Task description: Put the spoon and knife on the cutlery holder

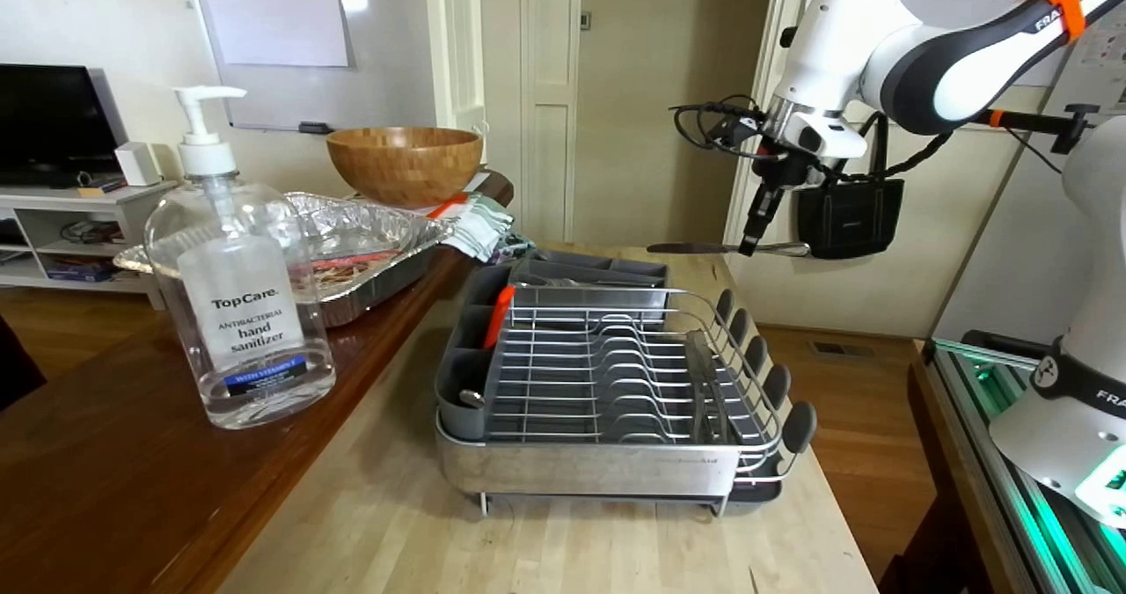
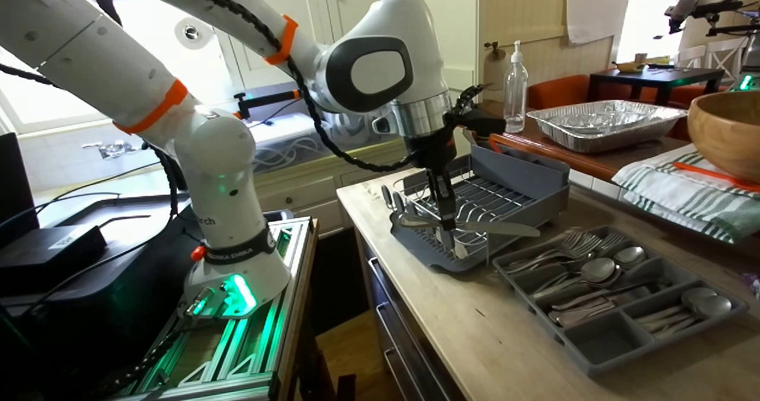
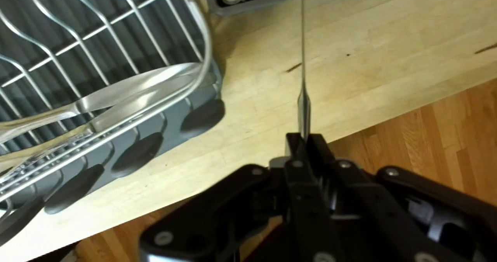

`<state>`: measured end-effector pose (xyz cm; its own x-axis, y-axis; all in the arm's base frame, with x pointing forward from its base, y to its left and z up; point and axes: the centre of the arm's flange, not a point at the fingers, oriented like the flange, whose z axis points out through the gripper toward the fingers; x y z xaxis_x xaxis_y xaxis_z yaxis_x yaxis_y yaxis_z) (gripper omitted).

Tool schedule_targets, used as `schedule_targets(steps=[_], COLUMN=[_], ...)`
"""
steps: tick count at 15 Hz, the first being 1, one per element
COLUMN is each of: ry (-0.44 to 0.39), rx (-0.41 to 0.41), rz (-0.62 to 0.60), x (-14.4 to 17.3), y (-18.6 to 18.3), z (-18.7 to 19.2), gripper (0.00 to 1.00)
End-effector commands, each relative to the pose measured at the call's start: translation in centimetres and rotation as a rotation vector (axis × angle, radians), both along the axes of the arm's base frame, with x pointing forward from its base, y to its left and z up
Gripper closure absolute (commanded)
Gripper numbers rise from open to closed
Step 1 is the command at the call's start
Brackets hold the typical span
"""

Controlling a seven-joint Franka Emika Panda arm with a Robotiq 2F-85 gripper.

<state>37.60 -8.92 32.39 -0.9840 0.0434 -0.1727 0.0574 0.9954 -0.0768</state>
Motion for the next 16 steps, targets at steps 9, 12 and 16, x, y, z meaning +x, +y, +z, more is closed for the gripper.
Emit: schedule_targets(steps=[9,12,16], ry=[-0.034,-0.024,-0.013], rx=[-0.006,-0.016,0.004], rz=[0.077,0.081,0.054], x=[0.4,1.9,4.8], y=[-4.2,-5.7,-7.7], z=[-0.8,-1.8,-2.0], gripper=[0.98,0.98,0.98])
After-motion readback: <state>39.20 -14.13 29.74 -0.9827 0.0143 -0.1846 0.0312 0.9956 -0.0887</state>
